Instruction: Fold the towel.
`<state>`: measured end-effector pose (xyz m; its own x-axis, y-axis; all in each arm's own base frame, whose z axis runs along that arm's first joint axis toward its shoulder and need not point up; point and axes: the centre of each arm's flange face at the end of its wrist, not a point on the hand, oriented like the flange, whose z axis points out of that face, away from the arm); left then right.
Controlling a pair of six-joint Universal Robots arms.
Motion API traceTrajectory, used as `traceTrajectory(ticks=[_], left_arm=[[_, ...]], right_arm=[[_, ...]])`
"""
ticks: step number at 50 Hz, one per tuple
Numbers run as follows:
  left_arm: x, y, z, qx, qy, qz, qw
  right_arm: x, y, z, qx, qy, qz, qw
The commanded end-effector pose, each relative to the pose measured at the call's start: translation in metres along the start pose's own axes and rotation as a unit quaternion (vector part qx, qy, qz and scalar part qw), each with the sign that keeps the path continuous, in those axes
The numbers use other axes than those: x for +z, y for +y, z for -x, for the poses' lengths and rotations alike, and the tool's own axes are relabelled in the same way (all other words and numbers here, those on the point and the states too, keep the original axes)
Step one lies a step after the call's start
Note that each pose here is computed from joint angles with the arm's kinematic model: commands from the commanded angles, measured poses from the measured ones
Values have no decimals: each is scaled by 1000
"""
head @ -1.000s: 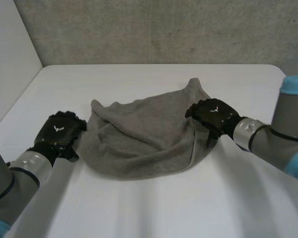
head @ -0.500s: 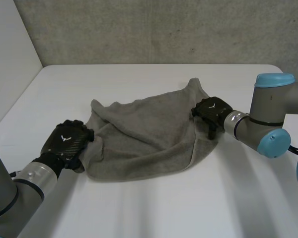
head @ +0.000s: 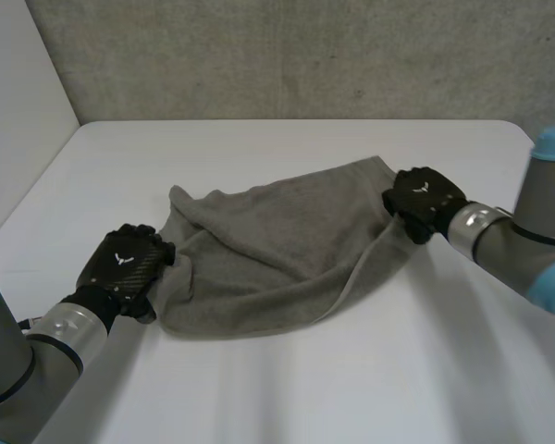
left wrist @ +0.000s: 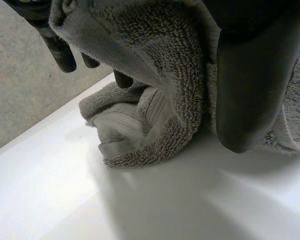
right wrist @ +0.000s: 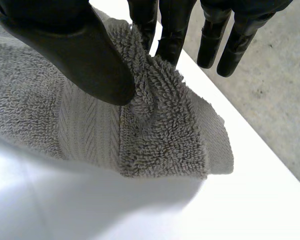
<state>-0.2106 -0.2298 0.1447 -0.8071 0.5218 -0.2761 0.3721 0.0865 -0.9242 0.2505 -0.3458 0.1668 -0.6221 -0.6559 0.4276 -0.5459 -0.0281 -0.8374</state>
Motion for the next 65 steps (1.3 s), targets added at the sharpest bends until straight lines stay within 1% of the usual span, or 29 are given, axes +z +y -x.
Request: traceTrajectory(ticks=[1, 3, 6, 11, 15, 17, 23, 34, 39, 41, 50, 52, 53, 55, 56, 57, 58, 60, 61, 63, 65], left_arm=[[0, 1, 0, 1, 0, 2, 1000], [0, 1, 0, 1, 1, 1, 1000], [4, 4, 1, 0, 0, 4, 1000], [9, 7, 3, 1, -5, 3, 1000], [12, 10, 4, 8, -8, 1, 1000], [15, 12, 6, 24, -11, -2, 1000], [13, 12, 5, 45, -12, -7, 999], [-1, -4, 1, 92, -19, -50, 994], [-1, -4, -5, 105, -6, -83, 991], [-3, -3, -10, 112, 9, -101, 988], [-6, -1, -22, 133, 38, -111, 984], [-8, 2, -25, 156, 44, -111, 980], [-8, 2, -25, 156, 44, -111, 980], [-10, 4, -29, 187, 54, -115, 974], [-10, 4, -29, 187, 54, -115, 974], [-11, 5, -31, 203, 60, -122, 970], [-11, 5, -31, 203, 60, -122, 970], [-14, 5, -35, 231, 70, -138, 960], [-14, 5, -35, 231, 70, -138, 960], [-15, 6, -38, 251, 80, -151, 953], [-16, 6, -38, 256, 83, -154, 951]], right_arm=[[-21, 26, 0, 27, -18, 24, 999], [-29, 38, 0, 44, -29, 35, 998], [-37, 45, -3, 55, -33, 34, 997], [-42, 48, -15, 62, -17, 22, 998], [-46, 42, -21, 64, -6, 15, 998], [-47, 41, -22, 70, -3, 13, 997], [-49, 42, -25, 99, 1, 16, 995], [-51, 44, -19, 104, -6, 21, 994], [-53, 43, -18, 103, -6, 19, 994], [-54, 43, -18, 104, -6, 20, 994], [-54, 43, -15, 104, -9, 21, 994], [-54, 43, -16, 105, -8, 22, 994], [-54, 43, -16, 105, -8, 22, 994], [-54, 43, -15, 105, -9, 21, 994], [-54, 44, -16, 105, -8, 22, 994], [-54, 44, -16, 105, -8, 22, 994], [-54, 44, -16, 105, -8, 22, 994], [-54, 44, -16, 106, -8, 22, 994], [-54, 44, -15, 105, -10, 22, 994], [-54, 44, -15, 106, -10, 22, 994], [-54, 44, -15, 106, -10, 22, 994]])
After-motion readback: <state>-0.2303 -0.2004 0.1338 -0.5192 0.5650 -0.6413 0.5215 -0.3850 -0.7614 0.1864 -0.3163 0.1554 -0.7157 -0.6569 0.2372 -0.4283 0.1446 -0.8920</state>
